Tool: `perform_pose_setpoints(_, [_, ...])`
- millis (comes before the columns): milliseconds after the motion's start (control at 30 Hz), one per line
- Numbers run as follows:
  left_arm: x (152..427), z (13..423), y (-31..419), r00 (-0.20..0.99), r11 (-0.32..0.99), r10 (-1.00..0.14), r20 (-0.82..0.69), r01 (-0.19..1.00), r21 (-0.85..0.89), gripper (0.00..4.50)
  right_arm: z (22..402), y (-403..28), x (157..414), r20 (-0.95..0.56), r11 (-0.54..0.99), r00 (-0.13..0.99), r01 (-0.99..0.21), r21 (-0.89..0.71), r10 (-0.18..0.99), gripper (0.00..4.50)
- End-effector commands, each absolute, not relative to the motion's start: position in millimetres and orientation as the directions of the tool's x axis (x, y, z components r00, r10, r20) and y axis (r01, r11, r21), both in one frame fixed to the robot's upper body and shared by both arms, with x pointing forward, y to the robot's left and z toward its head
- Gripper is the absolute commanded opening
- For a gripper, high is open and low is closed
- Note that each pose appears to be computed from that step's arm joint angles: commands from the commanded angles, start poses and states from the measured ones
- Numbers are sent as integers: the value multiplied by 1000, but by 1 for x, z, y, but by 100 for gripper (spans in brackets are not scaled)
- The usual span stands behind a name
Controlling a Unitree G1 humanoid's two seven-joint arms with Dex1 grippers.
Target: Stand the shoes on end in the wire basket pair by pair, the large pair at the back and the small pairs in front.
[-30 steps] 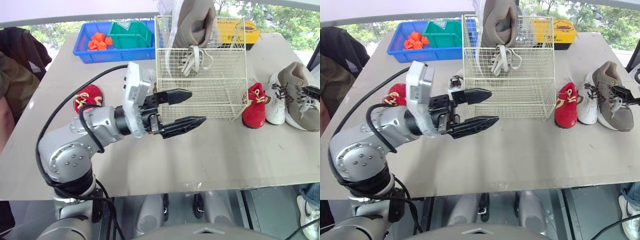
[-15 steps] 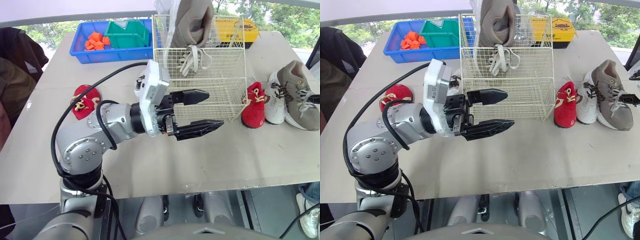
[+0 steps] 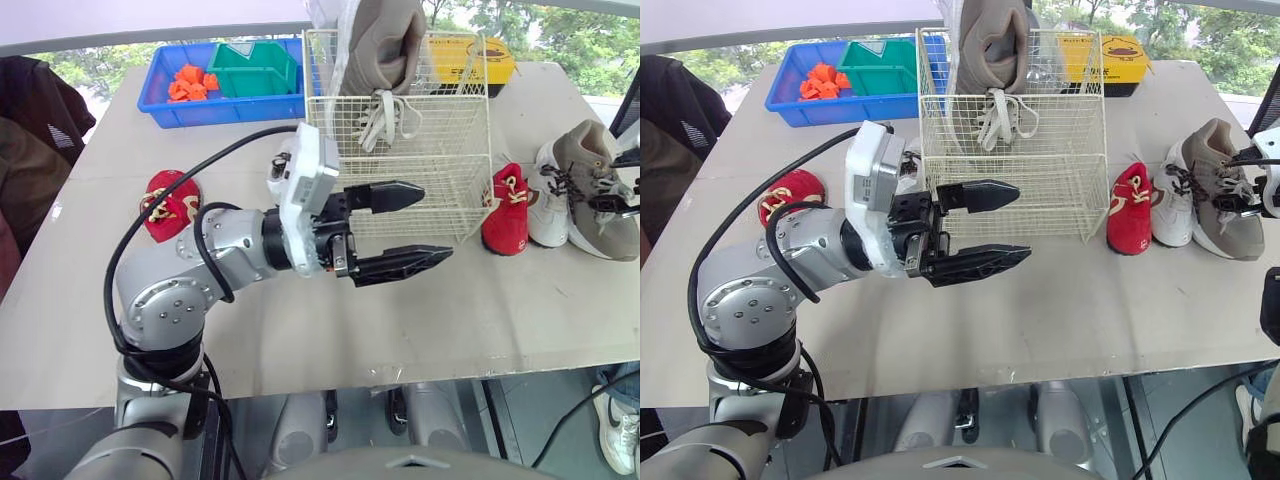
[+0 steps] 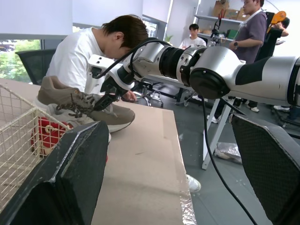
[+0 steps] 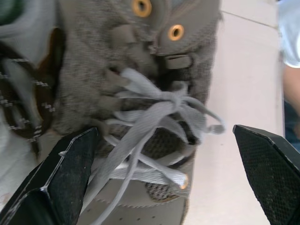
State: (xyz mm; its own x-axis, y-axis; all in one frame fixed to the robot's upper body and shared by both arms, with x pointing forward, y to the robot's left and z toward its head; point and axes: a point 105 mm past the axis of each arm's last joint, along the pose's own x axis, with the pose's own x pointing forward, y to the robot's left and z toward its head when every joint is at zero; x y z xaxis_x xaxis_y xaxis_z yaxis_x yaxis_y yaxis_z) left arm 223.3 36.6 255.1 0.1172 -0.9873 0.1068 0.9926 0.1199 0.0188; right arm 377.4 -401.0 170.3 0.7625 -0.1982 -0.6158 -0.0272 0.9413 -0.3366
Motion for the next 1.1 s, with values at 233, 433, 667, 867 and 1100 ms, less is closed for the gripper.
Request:
perform_pose_setpoints(233, [220,268,36,153,164,-973,171,985,55,446,159,-396,375,-642,976,745,56,-213,-182,450])
perform_pose_setpoints(433, [220,266,40,168,178,-972,165,983,49,450,146,-378,374,-712,990,697,-22,-136,-82,279])
perform_pose_setpoints(667, [218,264,41,160,168,-974,161,985,37,450,145,-372,372,-729,996,684,-32,-80,-37,11])
perform_pose_setpoints(867, [217,263,42,159,166,-975,158,986,33,450,154,-368,369,-708,999,706,7,39,23,11])
perform_pose_setpoints(1100, [216,262,43,164,170,-974,154,985,31,450,166,-376,353,-699,999,715,12,48,25,11])
